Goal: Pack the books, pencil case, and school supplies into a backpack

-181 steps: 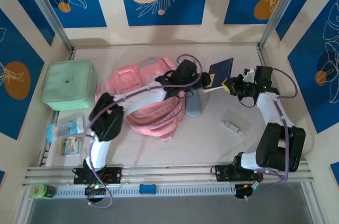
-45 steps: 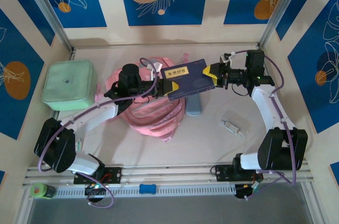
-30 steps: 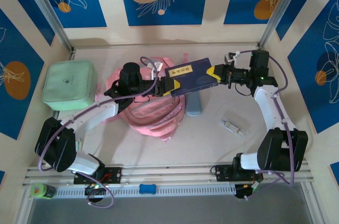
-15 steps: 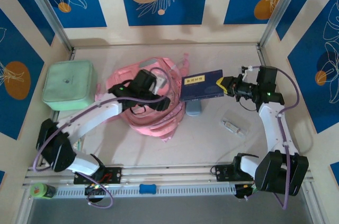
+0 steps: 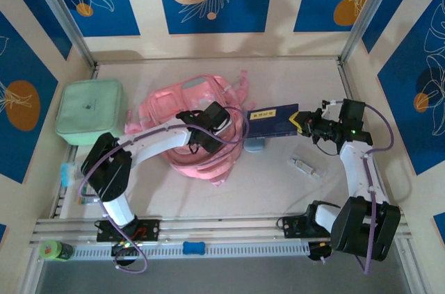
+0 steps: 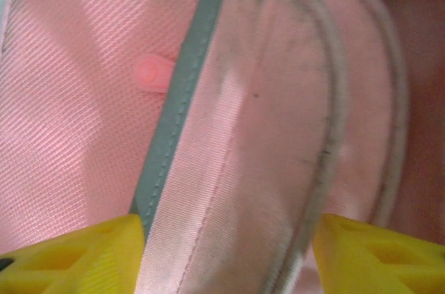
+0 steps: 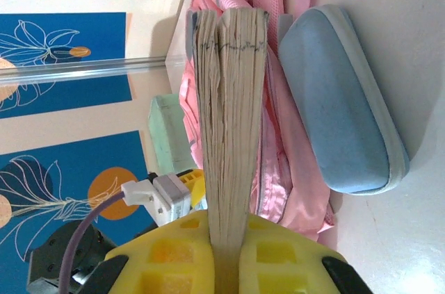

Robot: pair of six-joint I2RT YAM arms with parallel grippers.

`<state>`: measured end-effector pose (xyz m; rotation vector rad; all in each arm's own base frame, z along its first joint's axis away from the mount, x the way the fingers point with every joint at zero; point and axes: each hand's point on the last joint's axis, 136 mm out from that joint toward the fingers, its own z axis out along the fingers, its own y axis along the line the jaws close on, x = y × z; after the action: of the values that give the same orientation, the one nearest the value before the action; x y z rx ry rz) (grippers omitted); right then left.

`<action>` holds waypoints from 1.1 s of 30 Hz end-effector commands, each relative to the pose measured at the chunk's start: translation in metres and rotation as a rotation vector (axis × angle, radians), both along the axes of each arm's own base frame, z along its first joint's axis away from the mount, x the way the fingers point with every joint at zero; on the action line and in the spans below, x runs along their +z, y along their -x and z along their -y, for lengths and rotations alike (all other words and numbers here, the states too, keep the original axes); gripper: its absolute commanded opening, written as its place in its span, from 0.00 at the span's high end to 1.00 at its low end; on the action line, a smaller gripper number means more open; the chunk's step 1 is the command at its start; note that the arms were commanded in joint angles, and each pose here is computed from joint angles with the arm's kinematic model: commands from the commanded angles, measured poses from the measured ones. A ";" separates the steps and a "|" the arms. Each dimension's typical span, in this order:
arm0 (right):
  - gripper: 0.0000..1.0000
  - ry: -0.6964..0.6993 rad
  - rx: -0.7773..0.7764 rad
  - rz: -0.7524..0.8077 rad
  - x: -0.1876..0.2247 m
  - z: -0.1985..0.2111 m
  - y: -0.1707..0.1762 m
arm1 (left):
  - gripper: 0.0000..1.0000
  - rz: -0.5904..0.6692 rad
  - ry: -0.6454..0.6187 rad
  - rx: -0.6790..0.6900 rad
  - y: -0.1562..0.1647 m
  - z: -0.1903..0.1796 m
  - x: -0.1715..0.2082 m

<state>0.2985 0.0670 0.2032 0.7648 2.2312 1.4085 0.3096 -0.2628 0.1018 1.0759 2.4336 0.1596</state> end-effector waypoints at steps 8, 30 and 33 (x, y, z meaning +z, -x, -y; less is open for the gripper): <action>1.00 -0.009 0.039 0.052 0.014 -0.003 0.004 | 0.72 0.102 -0.040 0.004 -0.027 0.006 0.019; 1.00 0.105 0.059 0.153 0.012 -0.082 -0.004 | 1.00 0.358 0.371 0.244 -0.074 0.012 0.234; 1.00 0.110 -0.051 0.213 0.008 -0.100 -0.026 | 1.00 0.355 0.422 0.296 -0.077 0.015 0.242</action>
<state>0.2840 0.1644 0.1859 0.5101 2.3408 1.3015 0.3811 -0.2658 0.2970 0.6155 2.2449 0.0788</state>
